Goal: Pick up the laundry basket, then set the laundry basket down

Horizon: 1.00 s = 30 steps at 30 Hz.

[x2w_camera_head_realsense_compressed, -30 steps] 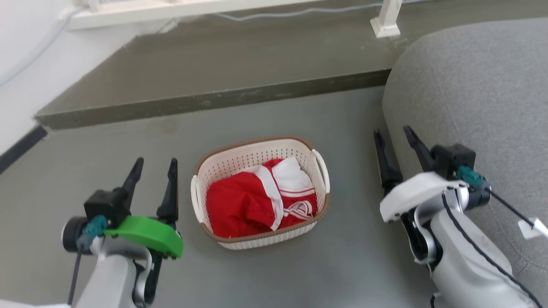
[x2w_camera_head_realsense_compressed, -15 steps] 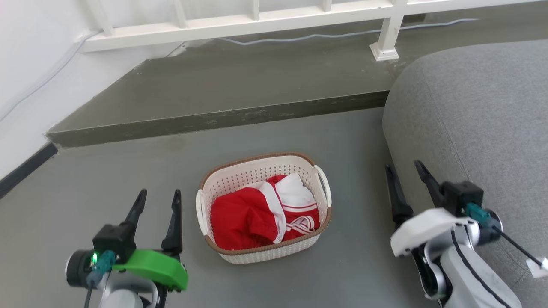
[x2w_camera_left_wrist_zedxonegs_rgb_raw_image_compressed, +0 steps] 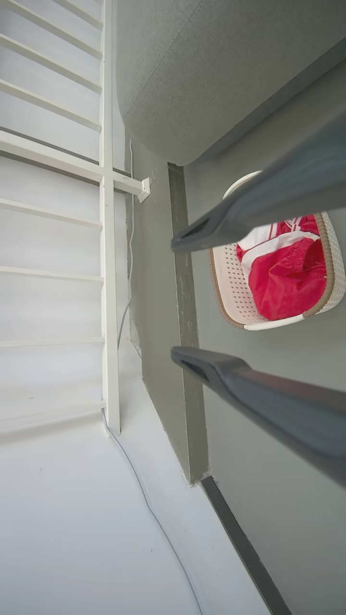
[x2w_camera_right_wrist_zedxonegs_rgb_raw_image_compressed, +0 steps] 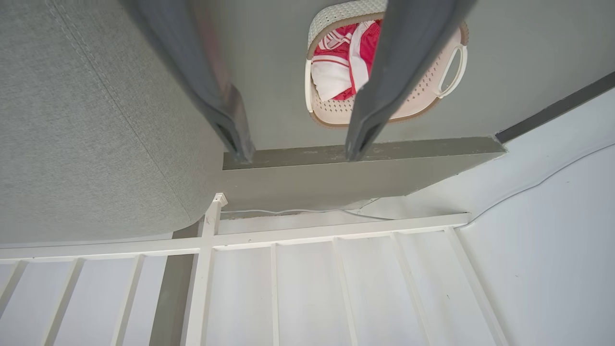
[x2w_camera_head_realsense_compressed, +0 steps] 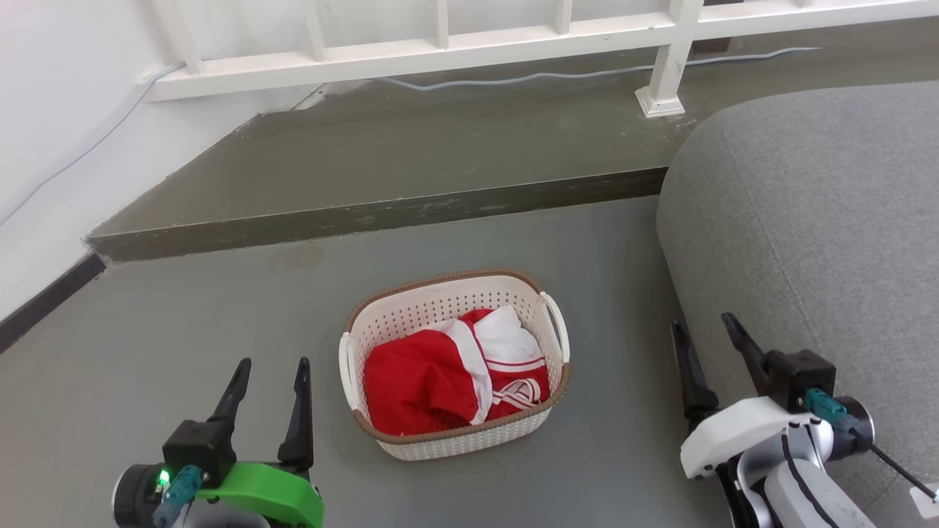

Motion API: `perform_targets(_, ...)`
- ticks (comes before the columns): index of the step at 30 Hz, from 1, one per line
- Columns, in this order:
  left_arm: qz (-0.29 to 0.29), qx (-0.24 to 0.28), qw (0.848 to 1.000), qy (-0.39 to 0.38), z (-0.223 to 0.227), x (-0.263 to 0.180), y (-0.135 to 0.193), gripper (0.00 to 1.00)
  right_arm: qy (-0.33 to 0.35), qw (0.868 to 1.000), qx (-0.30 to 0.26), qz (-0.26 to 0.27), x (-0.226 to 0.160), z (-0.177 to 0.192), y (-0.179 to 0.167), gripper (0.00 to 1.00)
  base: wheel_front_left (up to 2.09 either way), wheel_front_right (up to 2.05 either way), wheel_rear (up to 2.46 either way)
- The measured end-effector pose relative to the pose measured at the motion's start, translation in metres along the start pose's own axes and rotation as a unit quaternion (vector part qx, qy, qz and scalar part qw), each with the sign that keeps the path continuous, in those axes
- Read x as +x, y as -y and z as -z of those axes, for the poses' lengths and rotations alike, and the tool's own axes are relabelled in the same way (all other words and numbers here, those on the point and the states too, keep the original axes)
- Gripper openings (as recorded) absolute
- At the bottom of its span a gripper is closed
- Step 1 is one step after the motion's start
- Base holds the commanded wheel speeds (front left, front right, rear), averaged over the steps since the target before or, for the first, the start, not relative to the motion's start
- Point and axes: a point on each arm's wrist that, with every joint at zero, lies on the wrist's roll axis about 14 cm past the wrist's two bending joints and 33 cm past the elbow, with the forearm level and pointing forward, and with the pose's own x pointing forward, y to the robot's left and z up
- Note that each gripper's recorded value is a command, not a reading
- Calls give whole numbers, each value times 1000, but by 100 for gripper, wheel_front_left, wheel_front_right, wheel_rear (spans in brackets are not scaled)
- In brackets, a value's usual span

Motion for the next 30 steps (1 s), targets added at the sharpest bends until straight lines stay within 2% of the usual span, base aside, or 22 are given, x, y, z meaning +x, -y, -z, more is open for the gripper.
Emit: perform_targets(30, -8, 6, 1000, 5, -2, -11, -1, 100, 5, 1000, 7, -1, -11, 0, -8, 100, 0, 0, 0)
